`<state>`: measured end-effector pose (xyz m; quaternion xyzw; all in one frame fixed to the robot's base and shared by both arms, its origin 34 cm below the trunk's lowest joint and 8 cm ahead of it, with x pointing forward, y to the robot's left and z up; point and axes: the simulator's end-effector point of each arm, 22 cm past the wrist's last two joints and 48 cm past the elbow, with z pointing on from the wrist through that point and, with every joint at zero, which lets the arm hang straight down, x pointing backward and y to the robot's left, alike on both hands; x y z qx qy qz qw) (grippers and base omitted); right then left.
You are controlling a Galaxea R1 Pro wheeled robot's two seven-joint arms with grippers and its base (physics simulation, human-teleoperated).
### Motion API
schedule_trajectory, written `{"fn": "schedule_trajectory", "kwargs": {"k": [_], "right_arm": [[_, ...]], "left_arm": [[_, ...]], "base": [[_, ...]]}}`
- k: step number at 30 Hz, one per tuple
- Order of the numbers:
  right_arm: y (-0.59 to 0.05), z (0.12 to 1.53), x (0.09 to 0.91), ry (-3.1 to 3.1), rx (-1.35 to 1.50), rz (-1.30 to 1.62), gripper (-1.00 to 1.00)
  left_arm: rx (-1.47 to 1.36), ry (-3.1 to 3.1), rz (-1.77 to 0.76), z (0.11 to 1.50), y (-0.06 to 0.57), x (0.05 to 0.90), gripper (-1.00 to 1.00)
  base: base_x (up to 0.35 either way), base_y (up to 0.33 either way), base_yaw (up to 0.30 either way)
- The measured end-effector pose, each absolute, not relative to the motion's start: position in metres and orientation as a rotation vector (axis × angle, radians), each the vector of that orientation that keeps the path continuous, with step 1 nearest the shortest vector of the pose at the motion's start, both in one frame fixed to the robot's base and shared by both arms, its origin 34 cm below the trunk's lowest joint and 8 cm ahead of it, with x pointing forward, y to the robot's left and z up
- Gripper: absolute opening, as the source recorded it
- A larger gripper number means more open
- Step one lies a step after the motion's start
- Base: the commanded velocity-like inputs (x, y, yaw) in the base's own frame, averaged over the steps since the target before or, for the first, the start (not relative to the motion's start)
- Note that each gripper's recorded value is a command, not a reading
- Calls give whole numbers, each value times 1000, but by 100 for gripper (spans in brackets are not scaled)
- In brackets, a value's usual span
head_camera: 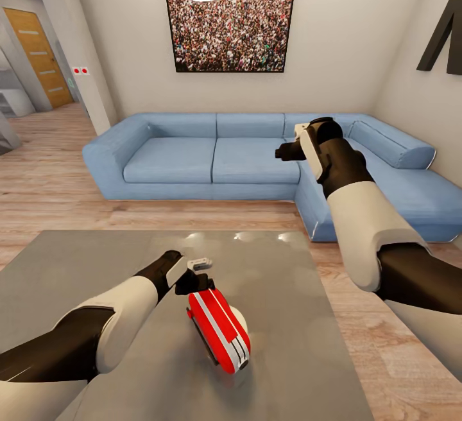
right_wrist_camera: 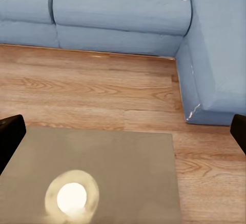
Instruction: Turn on the radio receiver that's on the table in the living room.
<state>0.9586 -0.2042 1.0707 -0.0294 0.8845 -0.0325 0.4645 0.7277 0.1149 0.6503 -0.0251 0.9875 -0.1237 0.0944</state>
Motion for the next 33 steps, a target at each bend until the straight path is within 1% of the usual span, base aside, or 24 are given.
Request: {"fn": "schedule_trajectory", "kwargs": {"k": [16,22,33], "right_arm": [[-203,1071,958,2173,-74,-79,100],[-203,1070,958,2173,-74,-79,100],[-202,1071,958,2173,-74,-78,100]], "left_arm": [[-79,2918,-367,648,115,728,100],[-73,2910,-479,644,98,720,100],[-77,2916,-491,638,95,713,100]], "base": [[0,0,0],[0,0,0],[0,0,0]]}}
